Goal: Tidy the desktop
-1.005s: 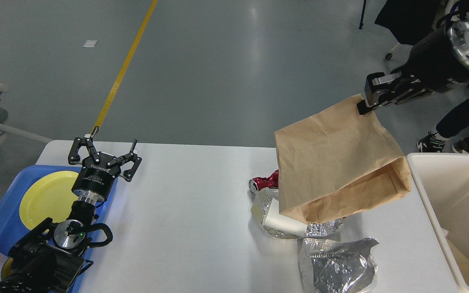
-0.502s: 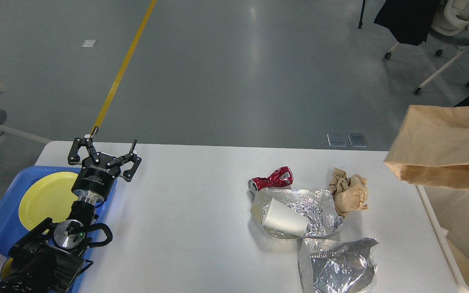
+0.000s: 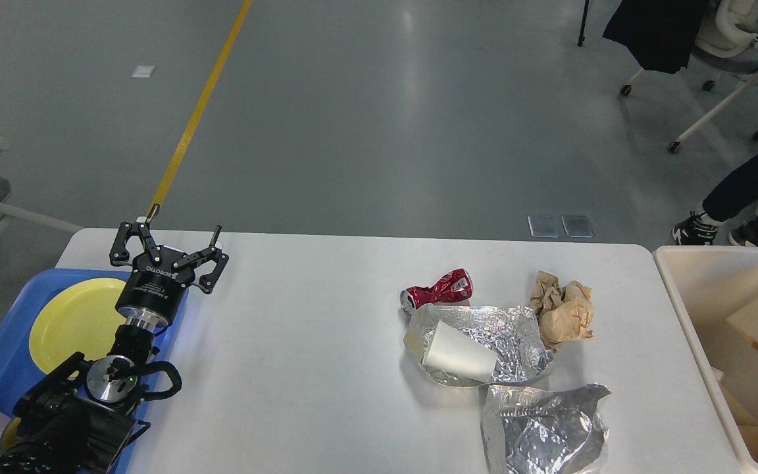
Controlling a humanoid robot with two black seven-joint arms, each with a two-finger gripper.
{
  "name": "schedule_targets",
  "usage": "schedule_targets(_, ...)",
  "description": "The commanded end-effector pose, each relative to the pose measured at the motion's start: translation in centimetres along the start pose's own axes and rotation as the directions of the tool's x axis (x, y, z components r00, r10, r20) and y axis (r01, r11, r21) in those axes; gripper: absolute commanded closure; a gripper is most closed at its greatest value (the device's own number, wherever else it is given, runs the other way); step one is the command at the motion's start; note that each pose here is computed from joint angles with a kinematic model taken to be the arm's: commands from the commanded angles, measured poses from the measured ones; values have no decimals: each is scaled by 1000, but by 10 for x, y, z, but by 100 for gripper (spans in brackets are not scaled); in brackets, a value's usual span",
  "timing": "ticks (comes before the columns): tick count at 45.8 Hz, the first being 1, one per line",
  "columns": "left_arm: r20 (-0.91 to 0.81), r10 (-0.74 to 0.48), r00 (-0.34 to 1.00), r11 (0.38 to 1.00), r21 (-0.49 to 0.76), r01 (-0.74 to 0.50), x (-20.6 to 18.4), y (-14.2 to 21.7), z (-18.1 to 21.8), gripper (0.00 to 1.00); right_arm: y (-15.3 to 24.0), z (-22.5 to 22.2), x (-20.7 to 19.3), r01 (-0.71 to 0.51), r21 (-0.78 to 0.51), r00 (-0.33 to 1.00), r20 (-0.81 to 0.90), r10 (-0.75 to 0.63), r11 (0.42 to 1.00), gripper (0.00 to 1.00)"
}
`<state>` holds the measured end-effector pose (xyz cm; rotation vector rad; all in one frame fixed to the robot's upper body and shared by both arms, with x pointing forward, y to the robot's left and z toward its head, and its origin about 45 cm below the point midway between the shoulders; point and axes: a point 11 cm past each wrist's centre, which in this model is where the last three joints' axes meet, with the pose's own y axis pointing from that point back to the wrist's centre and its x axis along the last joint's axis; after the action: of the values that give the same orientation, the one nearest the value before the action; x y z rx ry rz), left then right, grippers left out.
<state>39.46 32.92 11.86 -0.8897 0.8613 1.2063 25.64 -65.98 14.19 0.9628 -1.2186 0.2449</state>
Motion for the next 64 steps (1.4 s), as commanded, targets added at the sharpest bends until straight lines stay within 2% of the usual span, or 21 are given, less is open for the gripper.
schedule_targets(1,-1,0,1000,1000,1,0,0,0,-1,0,0,-4,-14,12,0,999,41,-12,1000,1)
schedule_targets(26,-1,-2,1000,1000,1,2,-1,-1,-1,0,-2,-11,-2,-15,11,998,53,15,1000,0)
schedule_targets(38,-1,0,1000,1000,1,0,0,0,-1,0,-9,-74,72,-141,109,973,201,117,984,0)
schedule_targets(43,-1,0,1000,1000,1,0,0,0,-1,0,-4,-123,122,-126,217,959,276,63,968,0)
schedule_targets(48,-1,-2,1000,1000,1,2,-1,-1,-1,0,13,-170,173,-58,348,954,295,-51,936,0)
schedule_targets(55,-1,-2,1000,1000,1,2,-1,-1,-1,0,55,-244,229,95,514,965,161,-205,852,0)
schedule_targets(64,-1,-2,1000,1000,1,2,-1,-1,-1,0,117,-339,244,308,653,928,-47,-369,692,0)
